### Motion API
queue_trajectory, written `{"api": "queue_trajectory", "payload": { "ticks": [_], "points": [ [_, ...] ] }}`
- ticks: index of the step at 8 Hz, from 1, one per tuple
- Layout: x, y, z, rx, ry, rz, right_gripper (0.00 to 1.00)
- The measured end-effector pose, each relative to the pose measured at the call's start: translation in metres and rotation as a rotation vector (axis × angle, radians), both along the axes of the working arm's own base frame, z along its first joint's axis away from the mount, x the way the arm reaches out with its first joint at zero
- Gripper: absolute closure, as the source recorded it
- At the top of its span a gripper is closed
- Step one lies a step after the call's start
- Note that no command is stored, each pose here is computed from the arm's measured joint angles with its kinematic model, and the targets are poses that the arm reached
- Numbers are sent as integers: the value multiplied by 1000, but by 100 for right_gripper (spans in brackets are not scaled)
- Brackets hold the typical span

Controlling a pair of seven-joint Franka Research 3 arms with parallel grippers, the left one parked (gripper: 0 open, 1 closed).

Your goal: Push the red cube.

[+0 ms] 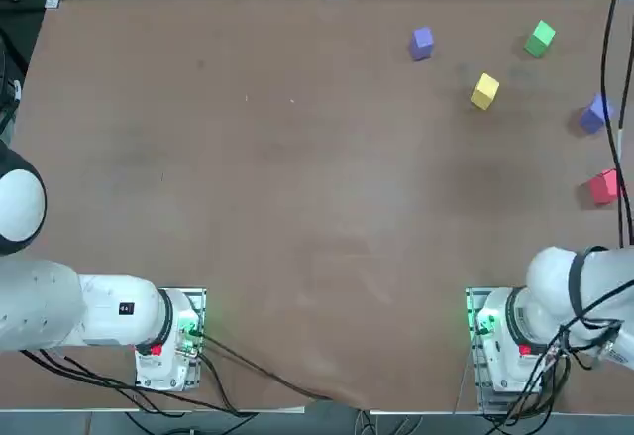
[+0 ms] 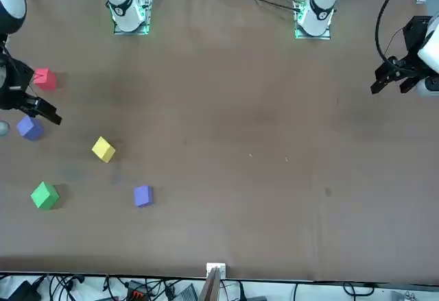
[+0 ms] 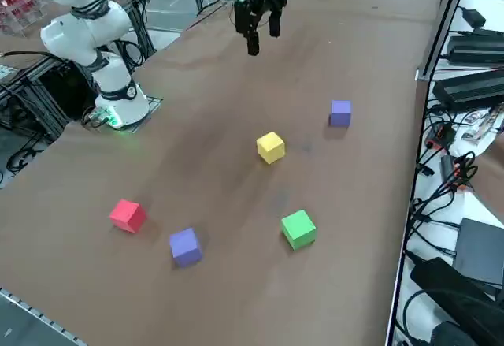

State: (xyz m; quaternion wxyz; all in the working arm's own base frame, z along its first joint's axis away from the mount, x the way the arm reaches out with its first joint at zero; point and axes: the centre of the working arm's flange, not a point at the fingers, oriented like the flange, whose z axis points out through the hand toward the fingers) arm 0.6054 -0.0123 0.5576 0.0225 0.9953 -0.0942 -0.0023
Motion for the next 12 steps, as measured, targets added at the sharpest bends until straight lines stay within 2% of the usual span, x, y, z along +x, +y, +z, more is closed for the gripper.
{"api": "queue_trajectory", "payload": {
  "ticks": [3, 5, 8, 12],
  "points": [
    [-4, 34, 8, -23, 18, 77, 0],
    [-11, 39, 17, -19, 25, 110, 0],
    [-27, 23, 28, 61, 32, 162, 0],
    [-55, 13, 28, 87, 47, 184, 0]
  ]
}}
